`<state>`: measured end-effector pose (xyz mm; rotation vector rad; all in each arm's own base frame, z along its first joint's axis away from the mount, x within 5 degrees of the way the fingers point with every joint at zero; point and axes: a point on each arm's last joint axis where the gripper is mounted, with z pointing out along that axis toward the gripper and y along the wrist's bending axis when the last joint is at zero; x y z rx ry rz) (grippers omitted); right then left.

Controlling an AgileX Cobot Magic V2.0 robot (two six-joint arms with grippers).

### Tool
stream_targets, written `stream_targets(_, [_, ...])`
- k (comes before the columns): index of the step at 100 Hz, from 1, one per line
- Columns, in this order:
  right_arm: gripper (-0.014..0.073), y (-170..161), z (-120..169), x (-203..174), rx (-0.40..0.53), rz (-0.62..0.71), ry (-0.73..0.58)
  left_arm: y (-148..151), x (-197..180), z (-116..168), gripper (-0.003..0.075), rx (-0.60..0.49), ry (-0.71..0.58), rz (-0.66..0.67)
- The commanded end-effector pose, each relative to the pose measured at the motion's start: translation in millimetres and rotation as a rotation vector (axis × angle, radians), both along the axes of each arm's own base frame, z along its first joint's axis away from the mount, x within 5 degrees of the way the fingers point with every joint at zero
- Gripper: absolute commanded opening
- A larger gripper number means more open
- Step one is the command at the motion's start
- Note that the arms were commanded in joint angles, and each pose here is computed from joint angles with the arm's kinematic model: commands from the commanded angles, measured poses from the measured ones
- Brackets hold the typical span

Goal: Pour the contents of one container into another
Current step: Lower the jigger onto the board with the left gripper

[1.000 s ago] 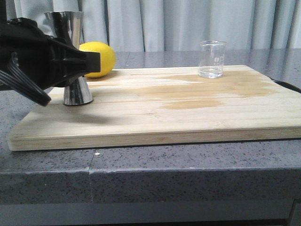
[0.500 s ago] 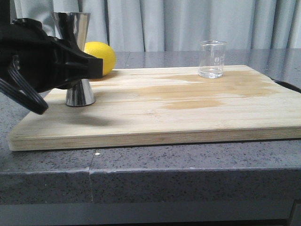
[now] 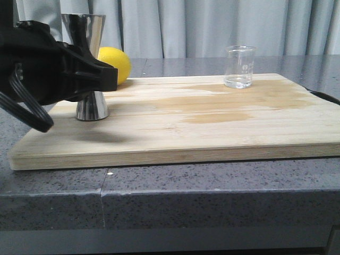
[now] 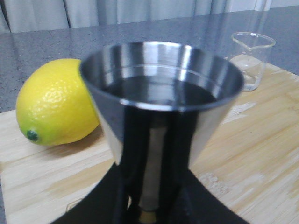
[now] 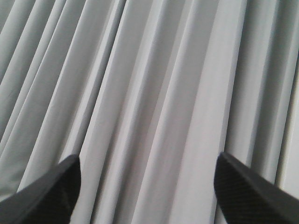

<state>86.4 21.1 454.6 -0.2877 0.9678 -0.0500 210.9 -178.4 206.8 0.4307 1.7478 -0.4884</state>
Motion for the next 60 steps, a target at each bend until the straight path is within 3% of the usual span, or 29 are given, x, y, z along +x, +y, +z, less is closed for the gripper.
stream_targets(1, [0.0531, 0.6, 11.1, -6.0, 0.004, 0.015, -0.068, -1.0, 1.2, 15.6, -0.0017, -0.045, -0.066, -0.003])
stream_targets(14, [0.0531, 0.6, 11.1, -6.0, 0.004, 0.015, -0.068, -1.0, 1.2, 15.6, -0.0004, -0.045, -0.066, -0.003])
stream_targets(33, [0.0531, 0.6, 11.1, -6.0, 0.004, 0.015, -0.068, -1.0, 1.2, 15.6, 0.0102, -0.045, -0.066, -0.003])
stream_targets(60, [0.0531, 0.6, 11.1, -6.0, 0.004, 0.015, -0.068, -1.0, 1.2, 15.6, 0.0108, -0.045, -0.066, -0.003])
